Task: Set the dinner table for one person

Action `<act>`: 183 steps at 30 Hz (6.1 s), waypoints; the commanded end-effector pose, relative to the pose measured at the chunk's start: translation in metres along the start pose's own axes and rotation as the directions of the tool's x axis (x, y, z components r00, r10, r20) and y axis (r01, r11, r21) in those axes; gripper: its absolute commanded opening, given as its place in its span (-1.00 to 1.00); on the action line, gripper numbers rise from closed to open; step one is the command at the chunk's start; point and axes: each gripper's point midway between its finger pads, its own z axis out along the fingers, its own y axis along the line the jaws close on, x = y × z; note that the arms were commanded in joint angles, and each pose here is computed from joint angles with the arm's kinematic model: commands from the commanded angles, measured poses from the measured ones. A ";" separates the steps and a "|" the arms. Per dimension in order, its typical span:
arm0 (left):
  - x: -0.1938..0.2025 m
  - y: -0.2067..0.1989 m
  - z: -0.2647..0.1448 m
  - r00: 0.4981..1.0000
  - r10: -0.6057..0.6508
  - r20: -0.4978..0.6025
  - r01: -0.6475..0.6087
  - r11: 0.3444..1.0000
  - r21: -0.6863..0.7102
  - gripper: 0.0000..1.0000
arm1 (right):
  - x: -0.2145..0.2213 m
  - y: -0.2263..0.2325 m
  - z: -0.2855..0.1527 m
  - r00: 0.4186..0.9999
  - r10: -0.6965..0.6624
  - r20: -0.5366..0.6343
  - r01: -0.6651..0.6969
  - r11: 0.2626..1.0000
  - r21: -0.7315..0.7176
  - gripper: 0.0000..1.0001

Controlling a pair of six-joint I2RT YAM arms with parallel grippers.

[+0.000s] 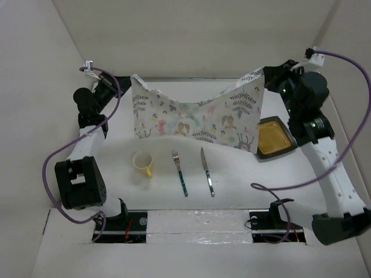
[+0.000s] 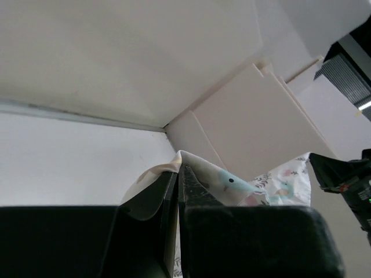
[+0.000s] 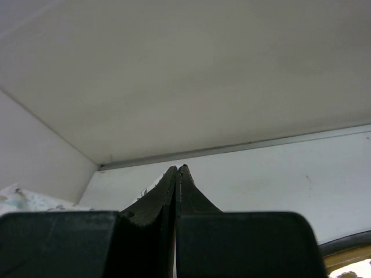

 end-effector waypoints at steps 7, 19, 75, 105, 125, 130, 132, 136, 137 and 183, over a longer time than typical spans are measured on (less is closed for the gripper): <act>-0.028 0.042 0.042 0.997 -0.073 0.010 0.073 0.997 -0.004 -1.00 | 0.045 -0.030 0.121 0.985 -0.011 -0.175 0.012 1.000 0.002 -1.00; -0.041 0.019 0.034 0.999 0.032 0.034 -0.033 0.999 0.012 -1.00 | 0.061 -0.023 0.105 0.978 0.009 -0.207 -0.023 0.998 -0.065 -1.00; 0.083 0.187 -0.130 0.975 -0.187 0.118 0.216 0.703 -0.678 -0.53 | 0.343 -0.181 -0.077 0.769 0.237 -0.594 -0.054 0.950 0.308 -0.35; 0.096 -0.018 -0.149 0.924 0.340 -0.174 -0.380 0.853 -0.356 -0.10 | 0.275 -0.325 -0.119 0.863 0.485 -0.143 -0.179 0.558 0.810 0.20; 0.092 -0.029 -0.150 0.917 0.362 -0.168 -0.399 0.851 -0.342 -0.14 | 0.322 -0.332 -0.100 0.680 0.732 -0.047 -0.425 0.445 0.788 -0.84; 0.093 -0.026 -0.150 0.918 0.356 -0.173 -0.396 0.852 -0.344 -0.15 | 0.237 -0.306 -0.080 0.805 0.592 0.042 -0.476 0.601 0.642 -1.00; 0.094 -0.021 -0.150 0.920 0.349 -0.180 -0.391 0.848 -0.358 -0.13 | 0.196 -0.285 -0.065 0.855 0.516 0.053 -0.464 0.713 0.526 -1.00; 0.094 -0.012 -0.150 0.927 0.331 -0.177 -0.375 0.842 -0.389 0.04 | 0.142 -0.221 -0.037 0.922 0.386 -0.035 -0.359 0.884 0.298 -1.00; 0.094 -0.010 -0.149 0.928 0.325 -0.181 -0.372 0.841 -0.393 0.08 | 0.135 -0.199 -0.026 0.919 0.385 -0.082 -0.357 0.904 0.237 -1.00; 0.089 0.010 -0.151 0.941 0.293 -0.170 -0.339 0.828 -0.447 0.12 | 0.367 0.016 0.102 0.445 0.656 -0.609 -0.846 0.530 -0.047 -1.00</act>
